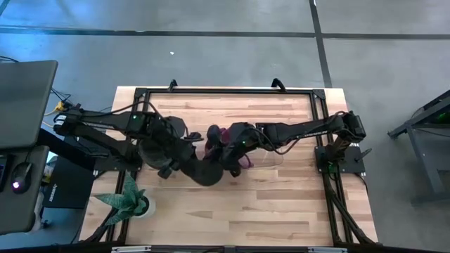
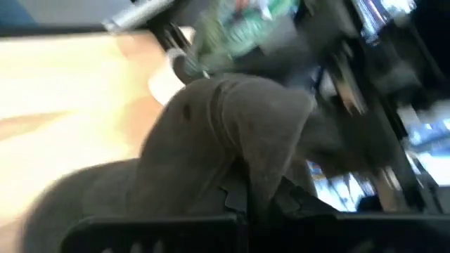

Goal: Pick & Place hat
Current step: Put the black cap into the left transparent bin

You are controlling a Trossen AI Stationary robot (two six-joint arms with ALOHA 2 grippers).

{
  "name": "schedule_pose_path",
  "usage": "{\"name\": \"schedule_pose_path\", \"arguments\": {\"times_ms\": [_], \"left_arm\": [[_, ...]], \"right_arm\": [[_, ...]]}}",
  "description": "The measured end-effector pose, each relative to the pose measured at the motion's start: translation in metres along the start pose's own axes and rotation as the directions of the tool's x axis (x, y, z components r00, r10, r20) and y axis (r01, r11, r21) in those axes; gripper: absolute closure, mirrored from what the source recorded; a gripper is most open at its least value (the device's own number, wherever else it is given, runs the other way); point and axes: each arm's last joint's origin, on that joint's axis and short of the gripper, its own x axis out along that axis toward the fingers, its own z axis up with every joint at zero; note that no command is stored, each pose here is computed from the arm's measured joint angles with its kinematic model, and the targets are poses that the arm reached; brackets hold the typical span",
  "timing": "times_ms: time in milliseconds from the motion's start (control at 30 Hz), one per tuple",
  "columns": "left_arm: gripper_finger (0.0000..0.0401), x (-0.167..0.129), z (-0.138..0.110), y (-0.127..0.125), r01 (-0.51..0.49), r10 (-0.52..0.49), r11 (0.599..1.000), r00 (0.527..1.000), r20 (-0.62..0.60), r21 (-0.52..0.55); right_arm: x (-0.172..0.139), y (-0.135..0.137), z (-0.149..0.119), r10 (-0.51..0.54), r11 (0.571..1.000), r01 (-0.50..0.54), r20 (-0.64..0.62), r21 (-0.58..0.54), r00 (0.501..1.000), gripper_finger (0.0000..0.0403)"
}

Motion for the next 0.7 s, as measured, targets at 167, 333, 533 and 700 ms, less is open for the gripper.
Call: {"name": "schedule_pose_path", "arguments": {"times_ms": [167, 333, 533, 700], "left_arm": [[0.0325, -0.004, 0.002, -0.001, 0.001, 0.001, 0.991, 1.0, -0.013, 0.133], [0.0389, -0.015, 0.002, -0.004, -0.002, 0.043, 0.934, 0.993, -0.108, 0.357], [0.0396, -0.025, 0.012, -0.003, -0.081, 0.206, 0.77, 0.97, -0.127, 0.633], [0.0396, -0.039, 0.026, -0.012, -0.131, 0.374, 0.614, 0.916, -0.141, 0.778]], "right_arm": [[0.0, -0.003, -0.005, -0.053, 0.992, 0.062, -0.081, 0.106, 0.995, 0.0392], [-0.011, -0.002, -0.003, -0.018, 0.972, 0.043, -0.108, 0.229, 0.994, 0.0332], [-0.05, -0.003, 0.022, 0.011, 0.952, 0.016, -0.084, 0.304, 0.996, 0.0243], [-0.095, -0.001, 0.05, 0.067, 0.899, -0.068, 0.018, 0.432, 0.998, 0.0209]]}}
